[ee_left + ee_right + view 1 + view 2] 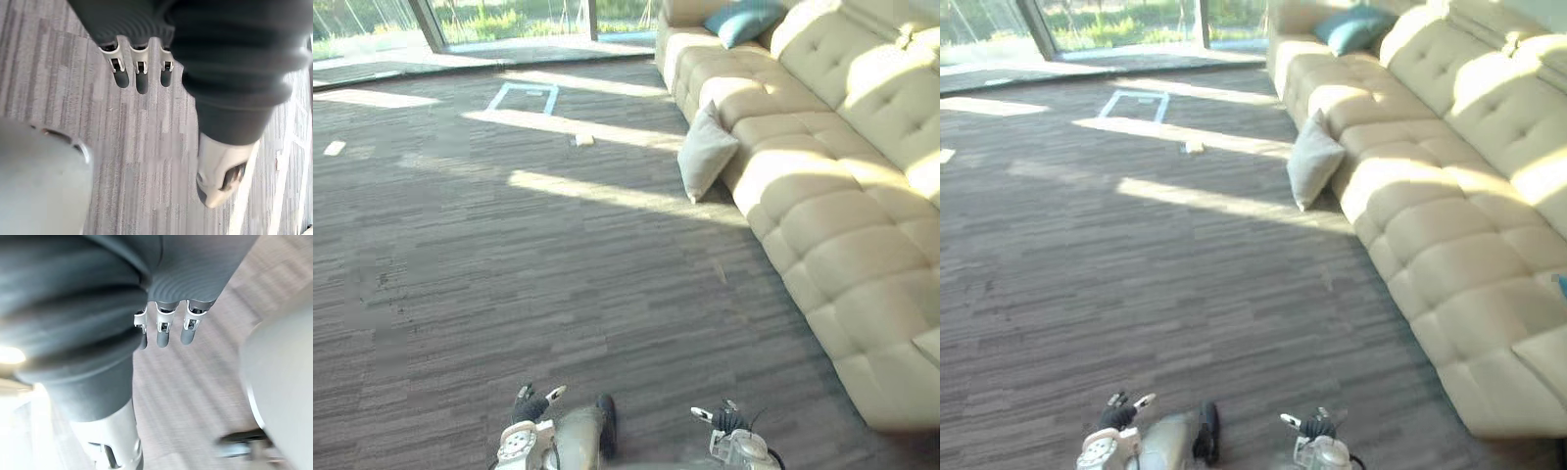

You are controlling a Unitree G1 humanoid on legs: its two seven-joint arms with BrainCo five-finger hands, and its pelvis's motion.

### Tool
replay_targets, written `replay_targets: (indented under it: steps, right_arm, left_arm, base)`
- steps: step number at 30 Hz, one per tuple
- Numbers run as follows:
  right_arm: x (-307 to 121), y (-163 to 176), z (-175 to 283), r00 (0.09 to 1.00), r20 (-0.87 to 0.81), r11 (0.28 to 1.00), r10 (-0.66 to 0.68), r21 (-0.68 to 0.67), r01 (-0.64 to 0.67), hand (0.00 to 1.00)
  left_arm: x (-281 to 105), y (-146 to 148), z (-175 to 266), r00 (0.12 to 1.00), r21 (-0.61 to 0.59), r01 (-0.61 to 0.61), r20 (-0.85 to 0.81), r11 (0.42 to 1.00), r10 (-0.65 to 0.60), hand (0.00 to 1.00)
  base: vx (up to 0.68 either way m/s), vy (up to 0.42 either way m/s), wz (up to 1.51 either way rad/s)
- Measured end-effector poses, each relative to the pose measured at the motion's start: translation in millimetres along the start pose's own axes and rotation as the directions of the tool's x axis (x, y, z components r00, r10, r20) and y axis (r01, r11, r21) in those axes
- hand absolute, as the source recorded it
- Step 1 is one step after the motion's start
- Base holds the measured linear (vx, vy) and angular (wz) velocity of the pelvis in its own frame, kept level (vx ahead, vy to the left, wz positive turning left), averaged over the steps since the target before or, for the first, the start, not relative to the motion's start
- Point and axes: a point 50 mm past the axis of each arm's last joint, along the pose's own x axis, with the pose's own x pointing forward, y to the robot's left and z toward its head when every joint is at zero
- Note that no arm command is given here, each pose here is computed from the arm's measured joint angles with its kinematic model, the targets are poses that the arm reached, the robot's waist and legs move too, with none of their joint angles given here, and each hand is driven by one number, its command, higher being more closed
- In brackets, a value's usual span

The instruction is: Pick up cushions and gather them together orderly.

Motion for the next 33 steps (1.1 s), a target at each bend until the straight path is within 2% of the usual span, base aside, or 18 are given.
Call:
replay_targets:
  steps: [9,12,14,21,27,29,33]
  right_arm:
    - [0.0,-13.6,7.5,0.999,0.035,0.999,-0.040,0.031,0.039,0.00]
    - [-0.9,-16.2,7.2,0.998,0.038,0.999,-0.041,0.013,0.041,0.00]
    - [0.3,-26.4,13.5,0.996,0.056,0.998,-0.066,-0.004,0.067,0.00]
    - [0.6,-9.2,3.8,1.000,0.001,1.000,-0.030,0.009,0.030,0.00]
    - [-0.3,-4.6,-1.4,1.000,-0.020,1.000,-0.020,-0.014,0.019,0.00]
    - [-5.4,1.8,-15.1,0.998,-0.054,1.000,-0.012,0.010,0.013,0.00]
    - [-6.0,5.2,-13.4,0.999,-0.040,0.999,-0.012,0.052,0.014,0.00]
  left_arm:
    - [-5.0,-0.7,-19.1,0.998,0.034,0.012,-0.064,0.999,-0.009,0.00]
    - [-8.5,-9.8,-24.9,0.997,0.005,0.024,-0.076,1.000,-0.023,0.00]
    - [-10.5,-16.4,-23.4,0.998,-0.062,0.014,-0.063,0.998,-0.018,0.00]
    - [-5.7,-8.8,-1.9,1.000,-0.048,0.020,0.024,0.999,-0.019,0.00]
    - [-5.3,-10.0,3.5,0.998,-0.072,0.024,0.054,0.997,-0.021,0.00]
    - [-3.5,-3.2,7.7,0.998,-0.054,0.011,0.066,0.998,-0.008,0.00]
    - [2.2,4.3,9.2,0.999,-0.002,-0.005,0.032,1.000,0.005,0.00]
  base:
    - [0.68,-0.053,0.32]
    - [0.79,-0.270,0.60]
    - [0.70,-0.221,0.05]
    - [0.62,-0.117,-0.37]
    - [0.51,0.190,-0.56]
    - [0.73,0.372,-0.51]
    - [0.61,0.312,0.00]
